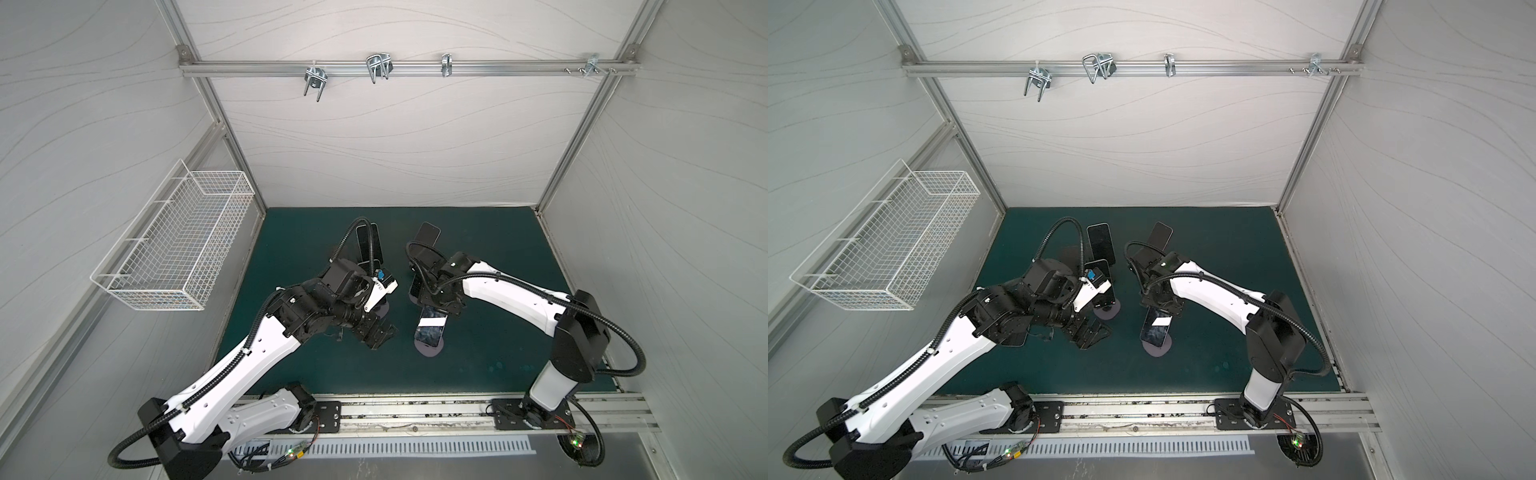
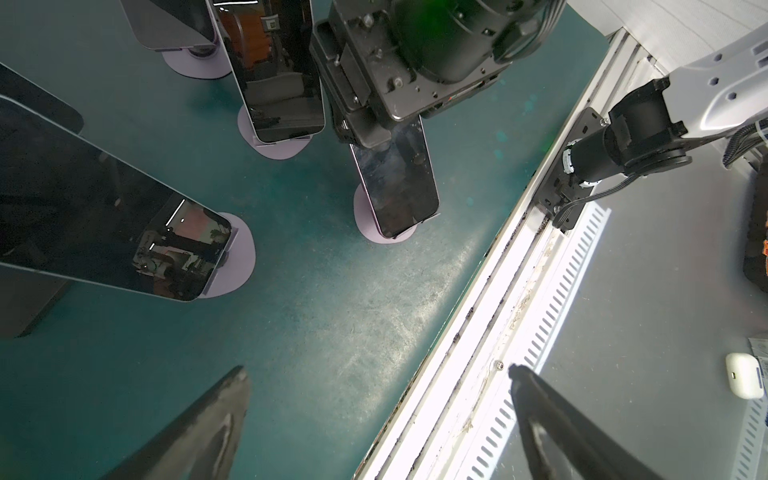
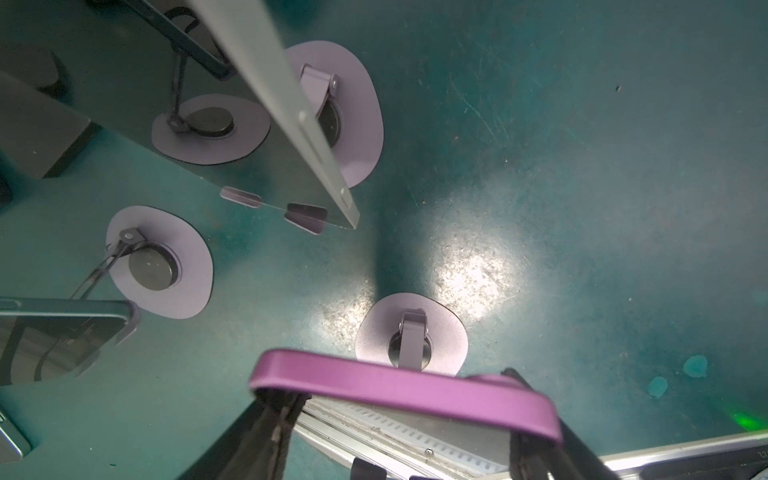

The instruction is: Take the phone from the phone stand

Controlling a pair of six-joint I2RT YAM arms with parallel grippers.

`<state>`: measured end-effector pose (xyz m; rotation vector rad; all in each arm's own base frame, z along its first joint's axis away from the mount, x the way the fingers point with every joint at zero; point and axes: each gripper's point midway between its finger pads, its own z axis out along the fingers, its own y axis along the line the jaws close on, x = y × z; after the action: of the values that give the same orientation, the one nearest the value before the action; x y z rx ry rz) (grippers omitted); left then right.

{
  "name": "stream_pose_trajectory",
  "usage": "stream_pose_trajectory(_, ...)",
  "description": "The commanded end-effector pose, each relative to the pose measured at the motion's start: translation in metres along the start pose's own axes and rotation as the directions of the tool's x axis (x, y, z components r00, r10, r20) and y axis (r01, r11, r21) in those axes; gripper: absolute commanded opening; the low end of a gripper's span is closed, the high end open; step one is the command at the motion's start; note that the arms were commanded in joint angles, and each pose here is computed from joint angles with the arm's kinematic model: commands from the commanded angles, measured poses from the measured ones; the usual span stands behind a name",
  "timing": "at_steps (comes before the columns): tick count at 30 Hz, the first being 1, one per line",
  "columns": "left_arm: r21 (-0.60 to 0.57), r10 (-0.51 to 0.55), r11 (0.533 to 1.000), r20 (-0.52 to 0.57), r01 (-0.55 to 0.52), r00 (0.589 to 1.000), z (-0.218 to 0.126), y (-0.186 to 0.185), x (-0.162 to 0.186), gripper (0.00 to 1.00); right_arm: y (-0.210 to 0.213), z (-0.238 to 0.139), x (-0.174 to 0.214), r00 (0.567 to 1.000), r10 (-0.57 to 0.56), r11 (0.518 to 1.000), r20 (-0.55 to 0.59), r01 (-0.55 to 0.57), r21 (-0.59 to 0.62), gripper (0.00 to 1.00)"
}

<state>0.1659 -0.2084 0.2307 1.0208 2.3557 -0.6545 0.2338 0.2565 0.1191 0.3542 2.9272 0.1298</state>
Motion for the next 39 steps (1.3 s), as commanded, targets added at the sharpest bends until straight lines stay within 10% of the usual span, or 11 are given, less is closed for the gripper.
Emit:
stream_pose_trajectory(1, -0.015, 0.003, 1.000, 0.023, -0.003, 1.000, -0.005, 0.000, 0.000, 0.99, -0.007, -0.008, 0.003, 1.000, 0.011, 1.000, 0.012, -0.011, 0.001, 0.67)
stream_pose_trajectory(39, -0.066, 0.001, 0.998, 0.060, 0.003, 0.998, -0.011, 0.007, -0.008, 0.99, 0.001, -0.031, -0.002, 0.999, -0.020, 0.997, 0.041, 0.023, -0.079, 0.61)
